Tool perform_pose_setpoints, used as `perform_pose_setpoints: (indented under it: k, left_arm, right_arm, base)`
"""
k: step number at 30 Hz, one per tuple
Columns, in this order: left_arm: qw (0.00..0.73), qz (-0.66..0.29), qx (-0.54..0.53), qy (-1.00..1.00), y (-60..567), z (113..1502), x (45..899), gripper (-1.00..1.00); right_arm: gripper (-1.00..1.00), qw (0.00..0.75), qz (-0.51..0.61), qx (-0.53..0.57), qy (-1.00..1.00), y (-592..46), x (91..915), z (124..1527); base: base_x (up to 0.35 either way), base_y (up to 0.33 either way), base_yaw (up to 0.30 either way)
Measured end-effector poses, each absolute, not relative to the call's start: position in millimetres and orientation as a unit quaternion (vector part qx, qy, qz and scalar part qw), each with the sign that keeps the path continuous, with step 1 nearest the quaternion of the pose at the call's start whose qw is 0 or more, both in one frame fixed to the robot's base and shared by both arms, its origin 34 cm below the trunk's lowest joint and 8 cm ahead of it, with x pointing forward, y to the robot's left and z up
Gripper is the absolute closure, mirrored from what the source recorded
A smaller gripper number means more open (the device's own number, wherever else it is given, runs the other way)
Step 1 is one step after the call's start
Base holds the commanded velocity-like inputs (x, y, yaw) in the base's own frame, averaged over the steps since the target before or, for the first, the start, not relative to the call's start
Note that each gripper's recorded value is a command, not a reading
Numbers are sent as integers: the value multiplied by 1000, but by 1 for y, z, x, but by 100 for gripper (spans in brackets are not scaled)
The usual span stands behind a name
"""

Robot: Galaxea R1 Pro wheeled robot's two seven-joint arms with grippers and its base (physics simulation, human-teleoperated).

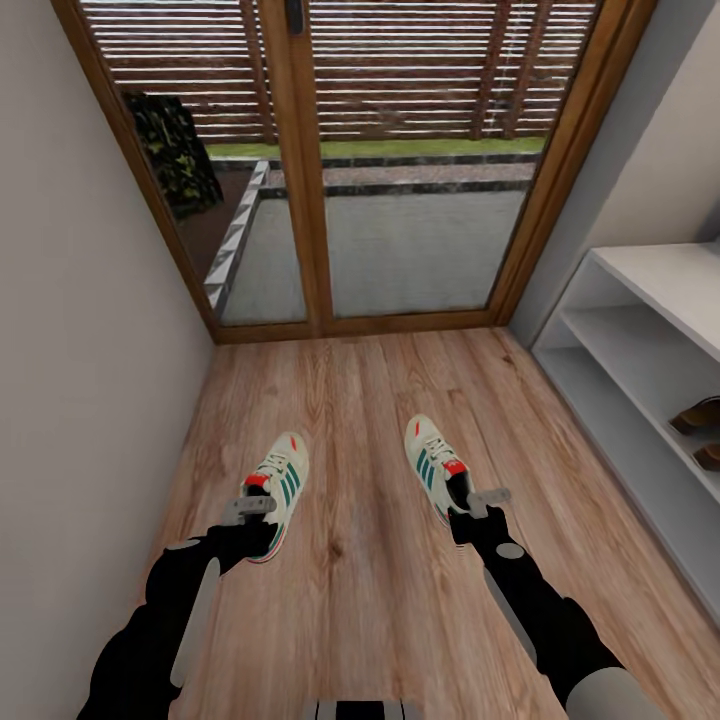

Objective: Pick up the two gym shoes and the two sandals from the corridor floor and place them onto the hallstand (shoe rack) in the corridor, making sure they are on the rack and not on the floor. Arrange them so the two gym shoes are next to each other and the two sandals are next to each other.

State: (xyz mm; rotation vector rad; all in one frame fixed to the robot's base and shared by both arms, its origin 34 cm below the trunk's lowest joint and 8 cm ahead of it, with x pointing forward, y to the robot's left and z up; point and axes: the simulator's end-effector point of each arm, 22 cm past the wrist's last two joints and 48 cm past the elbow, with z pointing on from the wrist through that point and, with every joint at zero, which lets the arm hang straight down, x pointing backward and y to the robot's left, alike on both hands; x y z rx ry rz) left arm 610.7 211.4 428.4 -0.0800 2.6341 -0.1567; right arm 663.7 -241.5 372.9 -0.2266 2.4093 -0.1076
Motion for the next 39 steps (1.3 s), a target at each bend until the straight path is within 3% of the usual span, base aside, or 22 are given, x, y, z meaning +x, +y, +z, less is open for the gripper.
perform_pose_setpoints:
  k: [17,39]
  left_arm:
    - [249,-58,-30,966,211,429,611,100]
    - [262,-61,-15,963,202,443,616,100]
  right_arm:
    - [100,353,-41,-87,931,-241,664,374]
    - [100,363,-42,-84,927,-242,670,387]
  base:
    - [310,100,-33]
    - [14,5,-220]
